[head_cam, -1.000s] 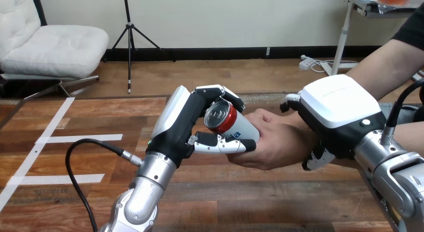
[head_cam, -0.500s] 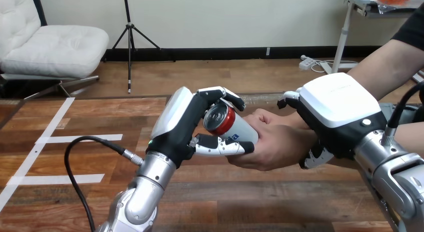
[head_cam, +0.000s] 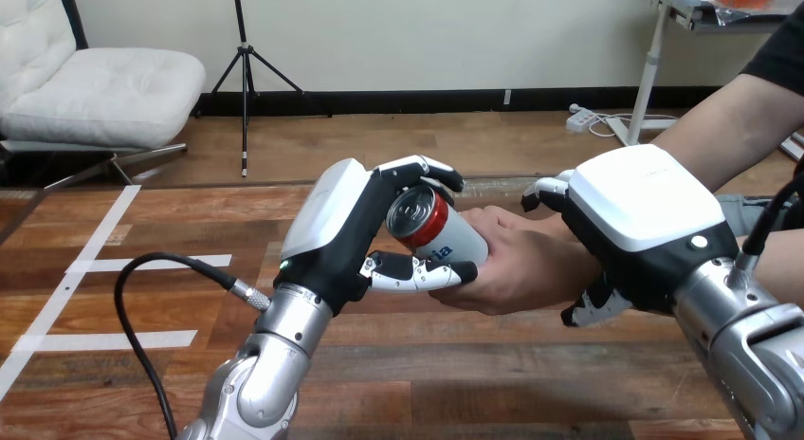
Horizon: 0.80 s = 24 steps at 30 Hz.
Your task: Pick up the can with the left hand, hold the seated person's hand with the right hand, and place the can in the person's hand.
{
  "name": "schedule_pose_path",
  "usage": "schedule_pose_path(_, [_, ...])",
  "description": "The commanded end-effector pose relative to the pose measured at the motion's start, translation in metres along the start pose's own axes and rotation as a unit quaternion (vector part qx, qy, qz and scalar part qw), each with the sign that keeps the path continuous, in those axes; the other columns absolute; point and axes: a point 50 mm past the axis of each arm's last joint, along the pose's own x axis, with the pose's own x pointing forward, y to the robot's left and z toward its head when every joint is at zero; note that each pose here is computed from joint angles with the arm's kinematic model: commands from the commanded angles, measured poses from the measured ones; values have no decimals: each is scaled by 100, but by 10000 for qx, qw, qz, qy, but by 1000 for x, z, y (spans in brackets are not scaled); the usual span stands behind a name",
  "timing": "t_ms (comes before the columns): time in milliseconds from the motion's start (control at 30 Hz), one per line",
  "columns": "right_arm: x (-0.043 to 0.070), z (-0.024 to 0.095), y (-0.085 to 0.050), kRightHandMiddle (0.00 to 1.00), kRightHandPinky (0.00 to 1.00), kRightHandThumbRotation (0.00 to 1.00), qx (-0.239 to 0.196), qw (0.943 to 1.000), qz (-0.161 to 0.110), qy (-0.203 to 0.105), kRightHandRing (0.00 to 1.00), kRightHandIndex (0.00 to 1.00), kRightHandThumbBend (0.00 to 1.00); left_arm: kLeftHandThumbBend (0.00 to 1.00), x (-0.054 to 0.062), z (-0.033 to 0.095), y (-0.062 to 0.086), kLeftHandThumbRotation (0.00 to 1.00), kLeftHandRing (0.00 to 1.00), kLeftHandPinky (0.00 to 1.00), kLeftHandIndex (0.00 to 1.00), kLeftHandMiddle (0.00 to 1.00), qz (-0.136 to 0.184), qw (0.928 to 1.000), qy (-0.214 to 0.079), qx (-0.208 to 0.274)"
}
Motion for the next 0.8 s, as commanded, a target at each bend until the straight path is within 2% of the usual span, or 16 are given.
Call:
schedule_pose_path(0, [-2,2,-22,78,68,0,84,9973,-734,-20,76,76,92,75,-2,3,14,0,59,48,68,65,292,9993,-95,225])
schedule_pose_path(367, [-5,3,-26,76,67,0,79,9956,-936,-52,74,74,93,74,-4,5,15,0,61,50,68,67,347,9991,-113,237])
schedule_pose_path(767, [-7,5,-25,75,65,0,107,9947,-1021,-92,73,72,96,74,-9,3,14,0,62,52,68,68,432,9986,-59,304])
